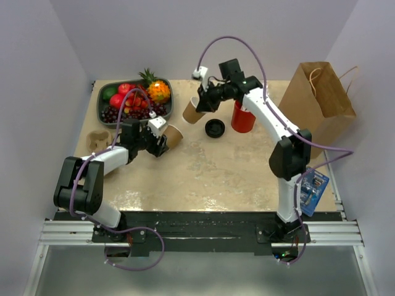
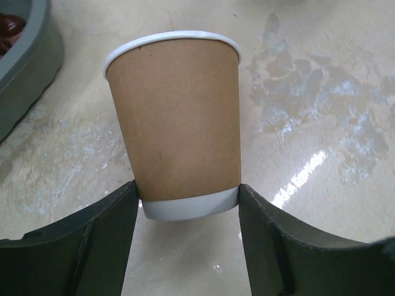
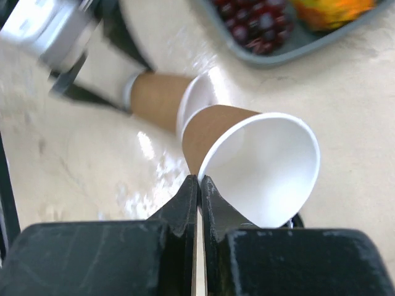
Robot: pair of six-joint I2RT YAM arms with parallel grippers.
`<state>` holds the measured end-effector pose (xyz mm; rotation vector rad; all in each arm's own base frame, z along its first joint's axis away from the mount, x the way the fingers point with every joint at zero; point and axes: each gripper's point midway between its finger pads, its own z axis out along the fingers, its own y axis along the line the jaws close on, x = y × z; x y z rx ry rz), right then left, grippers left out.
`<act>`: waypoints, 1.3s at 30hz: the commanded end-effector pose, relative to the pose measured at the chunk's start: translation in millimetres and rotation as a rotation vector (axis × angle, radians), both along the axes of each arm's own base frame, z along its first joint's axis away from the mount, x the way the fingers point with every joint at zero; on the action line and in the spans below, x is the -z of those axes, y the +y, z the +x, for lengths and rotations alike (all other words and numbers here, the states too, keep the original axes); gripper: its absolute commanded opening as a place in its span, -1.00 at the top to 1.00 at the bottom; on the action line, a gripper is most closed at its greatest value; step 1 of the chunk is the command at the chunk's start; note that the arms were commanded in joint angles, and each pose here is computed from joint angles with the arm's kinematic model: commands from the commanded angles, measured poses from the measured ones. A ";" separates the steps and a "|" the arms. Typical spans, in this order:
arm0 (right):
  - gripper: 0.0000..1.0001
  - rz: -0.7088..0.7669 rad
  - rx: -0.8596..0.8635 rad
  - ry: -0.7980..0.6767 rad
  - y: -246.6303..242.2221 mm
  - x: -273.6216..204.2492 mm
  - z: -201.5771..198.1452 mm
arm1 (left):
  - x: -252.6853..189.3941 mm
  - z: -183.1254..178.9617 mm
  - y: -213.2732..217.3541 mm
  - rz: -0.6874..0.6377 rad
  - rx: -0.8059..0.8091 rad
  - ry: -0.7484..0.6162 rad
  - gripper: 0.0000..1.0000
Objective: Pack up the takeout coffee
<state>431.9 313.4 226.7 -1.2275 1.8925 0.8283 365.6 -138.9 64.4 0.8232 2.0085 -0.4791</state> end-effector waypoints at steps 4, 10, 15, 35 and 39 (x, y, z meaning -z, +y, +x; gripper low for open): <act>1.00 -0.291 -0.202 -0.319 -20.0 12.4 -52.8 | -46.2 41.6 8.3 -0.146 -0.240 -0.072 1.00; 1.00 -0.438 -0.326 -0.365 -27.6 57.6 -99.7 | -59.8 43.3 -0.8 -0.227 -0.236 -0.075 1.00; 1.00 -0.473 -0.344 -0.339 -29.1 71.8 -116.8 | -64.9 45.0 -1.9 -0.248 -0.243 -0.084 1.00; 0.24 -0.440 -0.366 -0.217 -15.0 57.3 -143.1 | -82.2 39.0 -10.5 -0.262 -0.165 -0.124 1.00; 0.21 -0.353 -0.312 -0.224 -12.0 15.8 -127.6 | -82.7 29.6 -13.7 -0.262 -0.129 -0.115 1.00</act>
